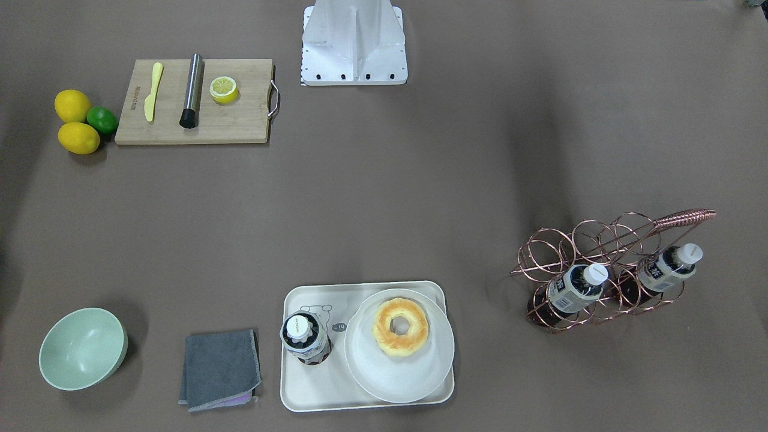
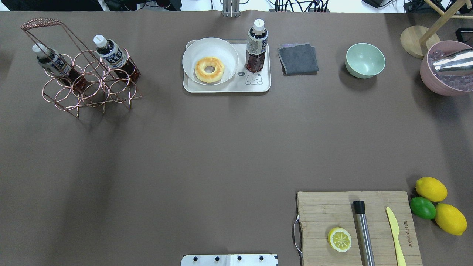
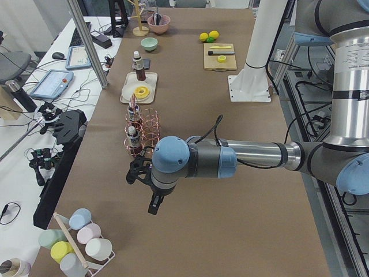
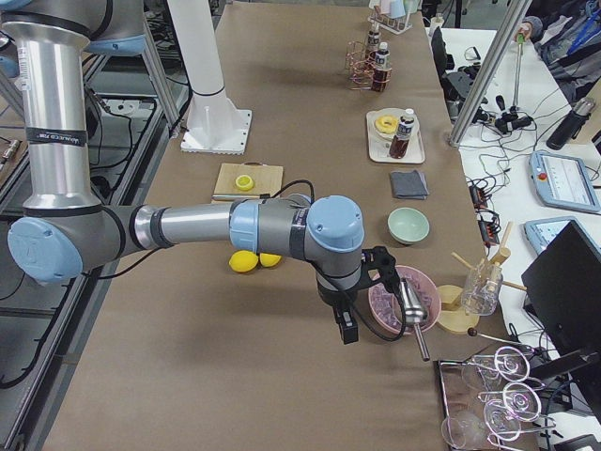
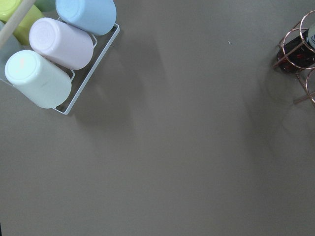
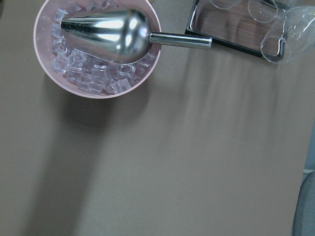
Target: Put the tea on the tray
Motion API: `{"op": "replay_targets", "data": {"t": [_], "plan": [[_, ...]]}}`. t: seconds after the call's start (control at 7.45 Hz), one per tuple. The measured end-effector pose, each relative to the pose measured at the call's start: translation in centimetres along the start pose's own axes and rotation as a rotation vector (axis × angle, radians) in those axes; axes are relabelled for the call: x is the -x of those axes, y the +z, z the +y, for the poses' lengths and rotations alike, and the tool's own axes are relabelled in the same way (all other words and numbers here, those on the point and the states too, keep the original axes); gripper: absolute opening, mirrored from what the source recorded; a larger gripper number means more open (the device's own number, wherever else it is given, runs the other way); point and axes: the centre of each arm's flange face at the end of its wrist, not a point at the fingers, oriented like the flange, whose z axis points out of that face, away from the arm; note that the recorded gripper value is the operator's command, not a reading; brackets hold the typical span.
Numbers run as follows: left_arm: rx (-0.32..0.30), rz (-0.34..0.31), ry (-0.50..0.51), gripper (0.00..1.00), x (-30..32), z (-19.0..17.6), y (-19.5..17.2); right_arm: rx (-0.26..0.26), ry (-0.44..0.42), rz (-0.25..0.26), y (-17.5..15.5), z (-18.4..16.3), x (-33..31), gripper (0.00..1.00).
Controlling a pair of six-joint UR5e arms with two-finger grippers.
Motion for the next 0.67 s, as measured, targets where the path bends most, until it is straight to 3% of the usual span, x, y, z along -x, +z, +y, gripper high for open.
{"op": "replay_targets", "data": {"t": [0.67], "plan": [[-0.018, -0.007, 0.012, 0.97, 0.04, 1.33, 0.43, 0.000, -0.001, 0.000, -0.02, -0.09, 0.11, 1.00]]}}
